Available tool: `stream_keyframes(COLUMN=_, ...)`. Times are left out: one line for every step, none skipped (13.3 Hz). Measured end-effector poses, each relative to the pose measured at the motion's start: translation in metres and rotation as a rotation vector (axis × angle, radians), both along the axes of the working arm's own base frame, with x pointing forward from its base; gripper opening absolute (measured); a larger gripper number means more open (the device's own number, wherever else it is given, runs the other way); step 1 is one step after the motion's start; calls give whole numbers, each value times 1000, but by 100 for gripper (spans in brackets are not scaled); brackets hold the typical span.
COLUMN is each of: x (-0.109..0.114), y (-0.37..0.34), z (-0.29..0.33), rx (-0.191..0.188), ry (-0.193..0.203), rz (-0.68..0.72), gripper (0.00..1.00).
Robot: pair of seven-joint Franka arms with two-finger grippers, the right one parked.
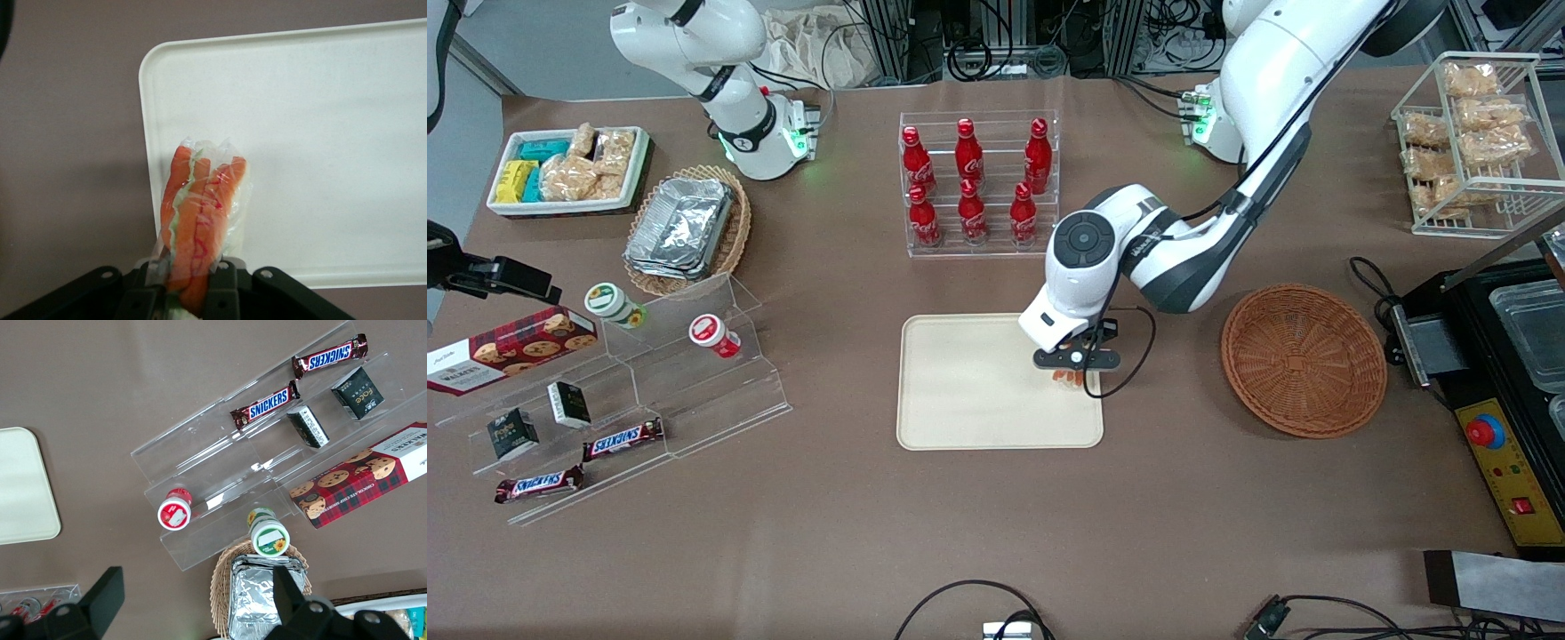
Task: Place sandwich from basket to tray
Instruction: 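Carry the held sandwich over the cream tray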
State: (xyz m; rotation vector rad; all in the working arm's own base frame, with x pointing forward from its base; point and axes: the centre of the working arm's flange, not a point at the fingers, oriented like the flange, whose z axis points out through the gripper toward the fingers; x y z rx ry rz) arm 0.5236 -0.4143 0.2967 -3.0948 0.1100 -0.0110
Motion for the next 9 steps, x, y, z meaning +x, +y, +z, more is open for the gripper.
stream_keyframes(x=0, y=-2, z=-6, rx=3, ry=5, rz=-2, gripper=21)
stream_keyframes(x=1, y=-3, z=-12, rx=3, ry=13, rz=0, gripper=21)
stream_keyframes(x=3, y=-3, z=-17, rx=2, ry=20, rz=4, gripper=21)
stream_keyframes(x=4, y=-3, z=-22, rx=2, ry=26, rz=6, gripper=21)
stream_keyframes(x=5, y=-3, z=-25, rx=2, ry=31, rz=8, gripper=21)
stream_keyframes(x=5, y=-3, z=-29, rx=1, ry=36, rz=9, gripper=21)
stream_keyframes(x=6, y=-3, z=-31, rx=0, ry=40, rz=12, gripper=21)
stream_keyframes(x=8, y=-4, z=-33, rx=-1, ry=43, rz=17, gripper=21)
stream_keyframes(x=9, y=-4, z=-36, rx=2, ry=41, rz=22, gripper=21)
